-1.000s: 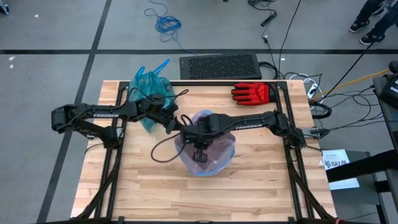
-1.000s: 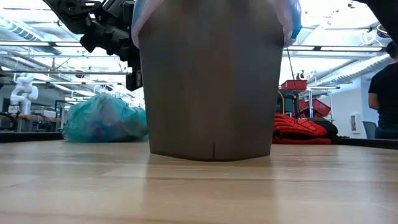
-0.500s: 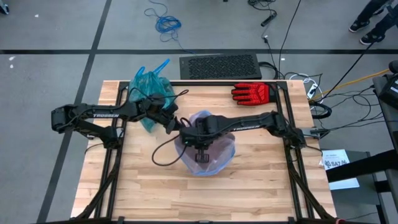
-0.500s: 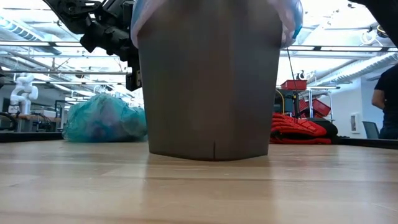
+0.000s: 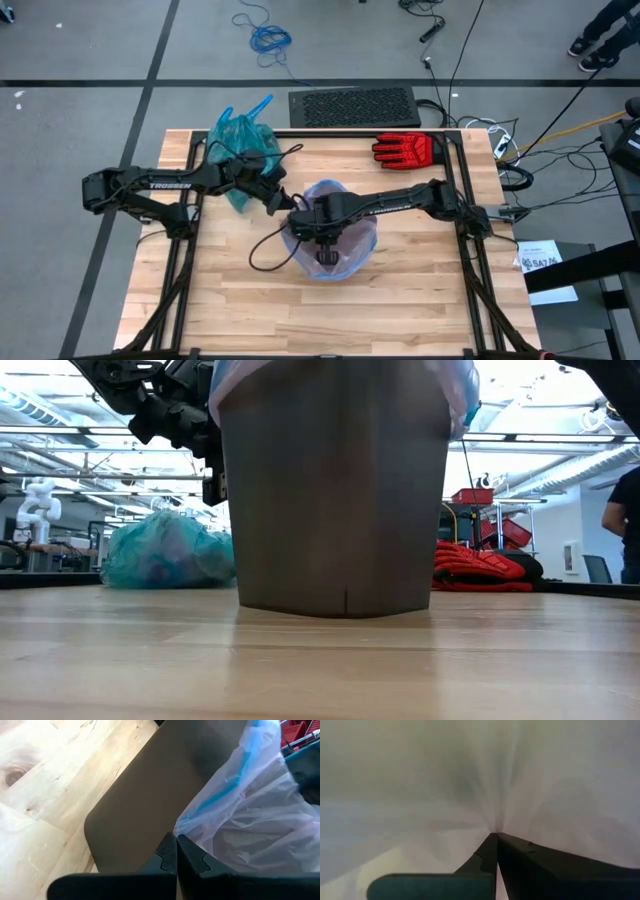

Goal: Place trash/remove bag and relplace
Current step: Insert the new pink trash bag into the trash bin

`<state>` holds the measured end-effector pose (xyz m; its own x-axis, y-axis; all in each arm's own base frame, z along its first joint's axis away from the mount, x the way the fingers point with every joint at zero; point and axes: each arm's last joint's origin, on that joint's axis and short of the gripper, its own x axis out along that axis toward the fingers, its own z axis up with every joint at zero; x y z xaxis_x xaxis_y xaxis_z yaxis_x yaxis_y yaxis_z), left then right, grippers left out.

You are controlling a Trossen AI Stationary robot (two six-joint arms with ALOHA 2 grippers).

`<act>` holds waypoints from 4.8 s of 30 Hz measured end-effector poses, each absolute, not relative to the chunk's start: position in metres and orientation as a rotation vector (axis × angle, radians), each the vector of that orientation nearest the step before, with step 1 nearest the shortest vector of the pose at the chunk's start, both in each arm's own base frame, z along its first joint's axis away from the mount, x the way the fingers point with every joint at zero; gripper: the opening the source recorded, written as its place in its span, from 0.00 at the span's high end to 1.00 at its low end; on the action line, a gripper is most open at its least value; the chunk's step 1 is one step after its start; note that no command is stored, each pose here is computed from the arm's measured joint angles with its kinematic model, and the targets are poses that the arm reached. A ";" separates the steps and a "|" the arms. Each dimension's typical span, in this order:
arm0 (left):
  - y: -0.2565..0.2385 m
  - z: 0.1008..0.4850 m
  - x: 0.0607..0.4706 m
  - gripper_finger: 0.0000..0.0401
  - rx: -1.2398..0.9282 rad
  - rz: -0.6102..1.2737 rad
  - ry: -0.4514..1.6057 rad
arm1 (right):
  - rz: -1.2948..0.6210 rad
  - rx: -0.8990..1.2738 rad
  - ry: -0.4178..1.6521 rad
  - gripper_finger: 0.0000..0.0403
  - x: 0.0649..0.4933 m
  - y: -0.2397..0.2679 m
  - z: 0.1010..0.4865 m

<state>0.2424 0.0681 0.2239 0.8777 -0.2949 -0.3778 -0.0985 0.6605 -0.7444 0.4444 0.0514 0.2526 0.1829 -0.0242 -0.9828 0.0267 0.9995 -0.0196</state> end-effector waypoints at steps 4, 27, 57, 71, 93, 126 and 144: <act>0.068 0.224 0.242 1.00 -0.852 -0.115 0.505 | -0.036 0.015 1.335 1.00 0.445 0.052 0.272; 0.068 0.217 0.239 1.00 -0.814 -0.059 0.553 | -0.108 0.108 1.368 1.00 0.453 0.034 0.273; 0.069 0.217 0.239 1.00 -0.787 -0.058 0.554 | -0.383 0.474 0.983 1.00 0.381 -0.084 0.400; 0.069 0.221 0.238 1.00 -0.796 -0.019 0.525 | -0.258 0.403 0.995 1.00 0.357 -0.099 0.407; 0.080 0.235 0.233 0.96 -0.816 -0.058 0.480 | -0.317 0.244 0.876 1.00 0.299 -0.023 0.465; 0.088 0.253 0.226 1.00 -0.733 0.021 0.552 | -0.326 0.417 0.761 0.97 0.334 -0.057 0.377; 0.088 0.253 0.226 1.00 -0.733 0.021 0.546 | -0.249 0.446 0.878 0.83 0.333 -0.081 0.360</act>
<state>0.2259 0.0883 0.2531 0.8607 -0.1686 -0.4804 -0.2047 0.7493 -0.6298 0.3327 -0.0807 0.3597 0.6185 -0.0284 -0.7853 0.3877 0.8803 0.2734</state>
